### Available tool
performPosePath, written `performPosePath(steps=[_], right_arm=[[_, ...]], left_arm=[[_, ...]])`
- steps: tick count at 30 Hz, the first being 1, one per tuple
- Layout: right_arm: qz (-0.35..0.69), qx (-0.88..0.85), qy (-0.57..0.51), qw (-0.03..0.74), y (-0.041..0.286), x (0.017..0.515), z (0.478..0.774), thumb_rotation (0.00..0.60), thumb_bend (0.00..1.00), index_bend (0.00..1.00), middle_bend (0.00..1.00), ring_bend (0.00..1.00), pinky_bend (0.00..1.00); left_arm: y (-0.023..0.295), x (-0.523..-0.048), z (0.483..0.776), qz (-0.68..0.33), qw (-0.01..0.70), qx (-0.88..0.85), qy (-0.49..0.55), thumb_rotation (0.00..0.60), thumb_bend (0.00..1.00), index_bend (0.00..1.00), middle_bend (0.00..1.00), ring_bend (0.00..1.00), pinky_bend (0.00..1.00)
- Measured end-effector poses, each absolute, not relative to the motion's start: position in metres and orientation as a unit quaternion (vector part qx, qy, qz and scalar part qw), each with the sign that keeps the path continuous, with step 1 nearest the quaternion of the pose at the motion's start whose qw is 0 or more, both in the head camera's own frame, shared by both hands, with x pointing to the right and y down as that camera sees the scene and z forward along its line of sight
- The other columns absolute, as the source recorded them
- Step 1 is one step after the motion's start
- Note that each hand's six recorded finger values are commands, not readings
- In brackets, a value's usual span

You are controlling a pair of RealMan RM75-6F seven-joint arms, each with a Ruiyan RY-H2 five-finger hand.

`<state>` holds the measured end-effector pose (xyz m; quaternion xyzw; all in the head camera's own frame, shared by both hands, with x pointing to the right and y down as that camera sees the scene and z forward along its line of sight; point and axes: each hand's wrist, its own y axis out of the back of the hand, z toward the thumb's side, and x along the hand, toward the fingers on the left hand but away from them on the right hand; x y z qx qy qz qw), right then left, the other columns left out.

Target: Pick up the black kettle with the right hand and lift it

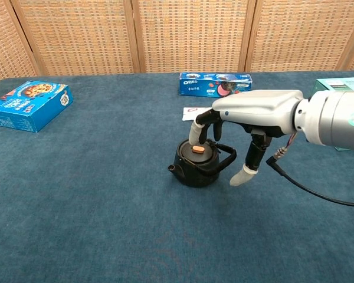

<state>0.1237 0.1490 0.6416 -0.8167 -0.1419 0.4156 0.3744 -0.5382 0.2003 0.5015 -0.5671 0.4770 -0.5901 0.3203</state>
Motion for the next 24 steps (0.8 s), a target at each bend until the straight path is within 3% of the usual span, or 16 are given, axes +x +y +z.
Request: performPosePath(steps=[24], right_arm=[[0.438,-0.772,-0.071,0.456,0.162,0.123,0.658,0.600,0.00,0.40,0.45,0.42,0.00]], left_arm=[[0.200,-0.540,0.500,-0.588,0.320,-0.567,0.481,0.600,0.00,0.00,0.00,0.00,0.00]])
